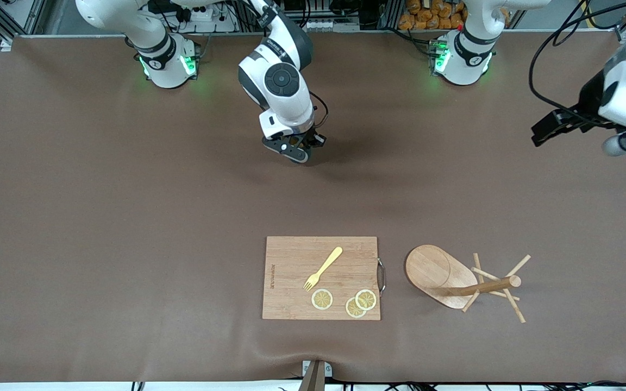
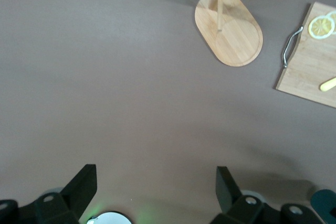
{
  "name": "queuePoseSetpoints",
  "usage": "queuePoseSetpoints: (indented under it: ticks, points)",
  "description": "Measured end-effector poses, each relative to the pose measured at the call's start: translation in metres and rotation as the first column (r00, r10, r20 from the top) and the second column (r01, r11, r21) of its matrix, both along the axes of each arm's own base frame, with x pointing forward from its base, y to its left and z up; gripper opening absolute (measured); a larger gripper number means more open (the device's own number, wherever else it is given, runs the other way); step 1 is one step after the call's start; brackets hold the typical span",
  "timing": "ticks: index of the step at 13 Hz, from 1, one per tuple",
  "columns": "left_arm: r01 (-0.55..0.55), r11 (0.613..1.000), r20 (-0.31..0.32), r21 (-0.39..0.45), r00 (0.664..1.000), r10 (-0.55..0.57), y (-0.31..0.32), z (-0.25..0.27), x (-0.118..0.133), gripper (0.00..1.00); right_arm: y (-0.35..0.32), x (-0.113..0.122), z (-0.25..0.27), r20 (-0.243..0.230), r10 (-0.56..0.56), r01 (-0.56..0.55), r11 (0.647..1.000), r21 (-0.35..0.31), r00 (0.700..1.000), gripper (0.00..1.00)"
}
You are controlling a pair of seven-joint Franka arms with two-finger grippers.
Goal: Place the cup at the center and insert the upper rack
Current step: 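Lift the teal mug with the right gripper and carry it to the table center, then set the mug down and open the right gripper while the left gripper approaches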
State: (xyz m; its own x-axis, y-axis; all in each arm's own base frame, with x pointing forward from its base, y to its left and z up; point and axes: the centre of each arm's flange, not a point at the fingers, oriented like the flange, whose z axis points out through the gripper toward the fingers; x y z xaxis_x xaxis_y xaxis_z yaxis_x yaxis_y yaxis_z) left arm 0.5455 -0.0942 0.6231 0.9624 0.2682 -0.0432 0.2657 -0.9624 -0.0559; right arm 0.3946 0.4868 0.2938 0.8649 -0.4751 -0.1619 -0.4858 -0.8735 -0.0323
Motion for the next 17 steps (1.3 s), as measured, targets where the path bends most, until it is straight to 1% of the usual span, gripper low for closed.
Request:
queuePoseSetpoints:
  ticks: [3,10,14,15,17]
  points:
    - [0.011,1.0,-0.031,0.005,0.999,-0.011,-0.008,-0.018,0.008,1.0,0.005,-0.004,-0.013,-0.017,-0.022,0.022,1.0,-0.007,1.0,0.04]
    - [0.011,1.0,-0.033,0.004,0.999,-0.011,-0.008,-0.018,0.008,1.0,0.038,-0.009,-0.027,-0.023,-0.101,0.101,0.995,-0.004,0.995,0.04]
    - [0.011,1.0,-0.035,0.004,0.999,-0.01,-0.008,-0.019,0.008,1.0,0.047,-0.011,-0.035,-0.023,-0.118,0.117,0.993,-0.007,0.993,0.04]
    - [0.011,1.0,-0.035,0.004,0.999,-0.01,-0.008,-0.019,0.008,1.0,0.048,-0.01,-0.038,-0.022,-0.118,0.118,0.993,-0.007,0.993,0.1]
    - [0.01,1.0,-0.036,0.004,0.999,-0.01,-0.008,-0.019,0.009,1.0,0.05,-0.011,-0.037,-0.02,-0.117,0.117,0.993,-0.004,0.993,0.3]
